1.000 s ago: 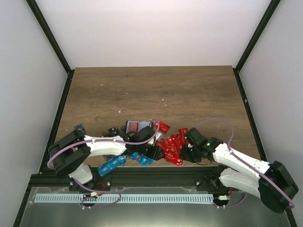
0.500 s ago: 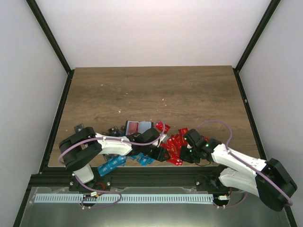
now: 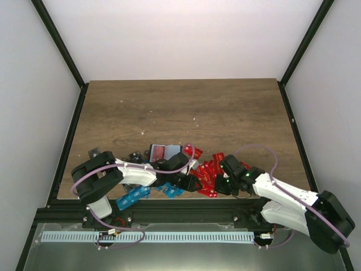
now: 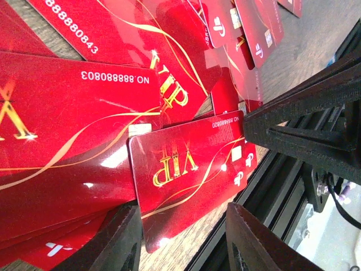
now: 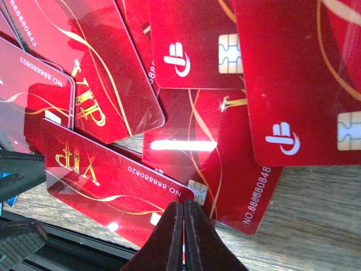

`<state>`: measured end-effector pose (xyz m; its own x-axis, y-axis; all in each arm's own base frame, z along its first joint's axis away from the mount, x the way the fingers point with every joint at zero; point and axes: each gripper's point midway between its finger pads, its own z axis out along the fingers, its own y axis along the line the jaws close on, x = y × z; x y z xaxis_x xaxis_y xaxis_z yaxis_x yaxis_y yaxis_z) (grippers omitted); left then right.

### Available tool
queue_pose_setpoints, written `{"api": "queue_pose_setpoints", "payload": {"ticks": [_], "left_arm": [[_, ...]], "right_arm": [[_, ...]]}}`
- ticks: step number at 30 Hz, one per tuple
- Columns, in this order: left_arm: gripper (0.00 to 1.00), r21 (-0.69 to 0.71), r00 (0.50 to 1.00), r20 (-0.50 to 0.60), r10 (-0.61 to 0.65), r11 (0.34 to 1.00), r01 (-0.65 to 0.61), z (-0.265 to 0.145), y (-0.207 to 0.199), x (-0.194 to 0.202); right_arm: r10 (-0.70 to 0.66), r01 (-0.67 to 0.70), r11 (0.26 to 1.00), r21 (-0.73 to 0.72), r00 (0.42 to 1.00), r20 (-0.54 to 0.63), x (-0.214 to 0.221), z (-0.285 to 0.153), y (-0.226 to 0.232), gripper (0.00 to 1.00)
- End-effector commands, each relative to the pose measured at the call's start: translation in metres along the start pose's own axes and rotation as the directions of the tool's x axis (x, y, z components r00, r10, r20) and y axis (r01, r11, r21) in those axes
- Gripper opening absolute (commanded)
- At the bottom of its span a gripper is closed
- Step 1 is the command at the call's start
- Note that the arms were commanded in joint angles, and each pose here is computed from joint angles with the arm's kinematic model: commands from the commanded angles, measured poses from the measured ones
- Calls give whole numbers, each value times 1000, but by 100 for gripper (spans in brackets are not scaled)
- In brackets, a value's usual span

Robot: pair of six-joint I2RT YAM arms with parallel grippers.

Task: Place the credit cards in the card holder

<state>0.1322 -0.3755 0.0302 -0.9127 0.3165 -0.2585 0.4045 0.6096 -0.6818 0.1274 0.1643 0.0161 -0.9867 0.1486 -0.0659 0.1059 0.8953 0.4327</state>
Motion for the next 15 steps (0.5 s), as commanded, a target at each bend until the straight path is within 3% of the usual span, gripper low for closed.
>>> {"api": "queue_pose_setpoints", "payload": {"ticks": [1, 15], "left_arm": [[41, 105, 1000, 13, -13, 994, 12, 2, -18, 1], [26, 201, 993, 87, -83, 978, 64, -6, -30, -8]], "right_arm": [[15, -15, 1000, 24, 999, -36, 11, 10, -13, 4], [24, -23, 1000, 17, 999, -43, 14, 13, -15, 3]]}}
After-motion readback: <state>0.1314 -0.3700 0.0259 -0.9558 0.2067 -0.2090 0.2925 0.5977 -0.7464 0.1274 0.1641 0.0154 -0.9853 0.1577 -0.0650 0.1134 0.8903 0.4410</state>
